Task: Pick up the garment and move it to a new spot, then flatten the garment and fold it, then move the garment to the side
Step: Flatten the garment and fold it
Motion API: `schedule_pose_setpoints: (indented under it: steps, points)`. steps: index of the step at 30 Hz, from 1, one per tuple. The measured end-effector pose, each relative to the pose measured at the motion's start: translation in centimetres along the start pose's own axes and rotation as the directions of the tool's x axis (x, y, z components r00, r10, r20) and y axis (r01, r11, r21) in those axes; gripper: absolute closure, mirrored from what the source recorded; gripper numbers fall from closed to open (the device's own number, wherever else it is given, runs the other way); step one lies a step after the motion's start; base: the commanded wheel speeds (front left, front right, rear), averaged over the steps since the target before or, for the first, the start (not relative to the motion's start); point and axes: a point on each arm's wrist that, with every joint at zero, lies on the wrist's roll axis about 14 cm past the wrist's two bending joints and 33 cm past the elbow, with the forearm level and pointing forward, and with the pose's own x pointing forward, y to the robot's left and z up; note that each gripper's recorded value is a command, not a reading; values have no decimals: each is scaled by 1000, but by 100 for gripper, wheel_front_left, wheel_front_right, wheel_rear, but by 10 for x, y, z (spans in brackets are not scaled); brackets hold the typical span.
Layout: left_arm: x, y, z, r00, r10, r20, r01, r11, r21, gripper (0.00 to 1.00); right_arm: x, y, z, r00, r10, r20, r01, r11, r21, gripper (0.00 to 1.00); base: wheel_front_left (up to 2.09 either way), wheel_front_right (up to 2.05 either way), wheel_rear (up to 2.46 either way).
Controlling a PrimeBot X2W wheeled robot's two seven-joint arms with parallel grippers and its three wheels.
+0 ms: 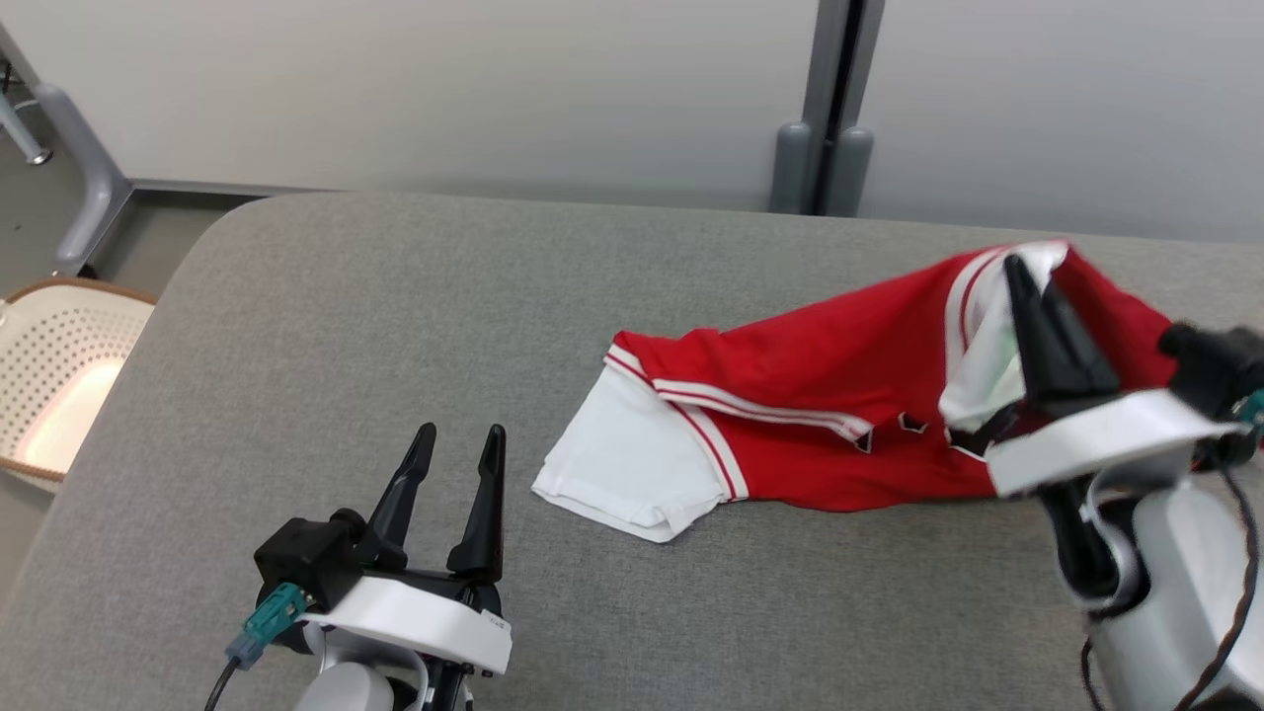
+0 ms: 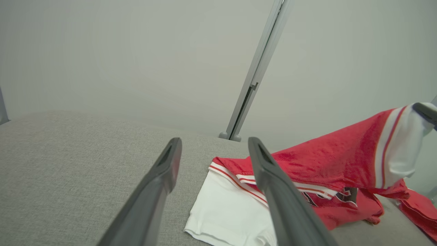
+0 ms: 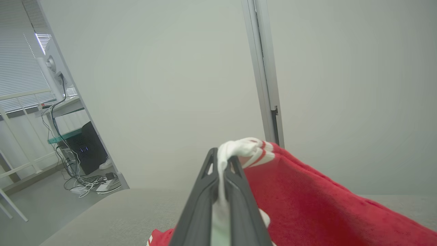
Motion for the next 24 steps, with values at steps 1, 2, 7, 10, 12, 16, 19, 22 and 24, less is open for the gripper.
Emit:
schedule_pose_setpoints:
  steps: [1,2,7,10,12,16,19,22,24]
  points:
    - [0,2,0,1000,8,-1,-8,1000,-3,0,11,-1,8,1000,7,7,-7,1000,-19,100,0,0,0]
    - [1,4,-1,1000,14,-2,-14,1000,-6,0,22,-4,16,1000,13,19,-12,999,-35,100,0,0,0]
    - [2,13,-3,999,52,-14,-52,998,-19,0,79,-18,45,999,38,21,-35,990,-135,100,0,0,0]
    - [2,19,-5,997,76,-23,-77,996,-33,0,111,-32,46,999,40,-26,-46,967,-249,100,0,0,0]
    - [1,21,-7,996,86,-30,-87,996,-36,0,122,-35,45,998,42,-39,-51,962,-267,100,0,0,0]
    - [-2,32,-11,990,132,-49,-134,990,-39,0,163,-39,32,993,60,-102,-91,936,-339,100,0,0,0]
    - [-8,42,-14,982,175,-64,-177,983,-36,0,186,-37,8,982,70,-173,-129,925,-358,100,0,0,0]
    - [-12,50,-15,976,205,-71,-208,978,-32,0,204,-36,-18,968,71,-242,-160,915,-370,0,0,0,0]
    - [-16,57,-17,968,238,-81,-240,970,-23,0,217,-29,-44,949,83,-304,-201,902,-381,0,0,0,0]
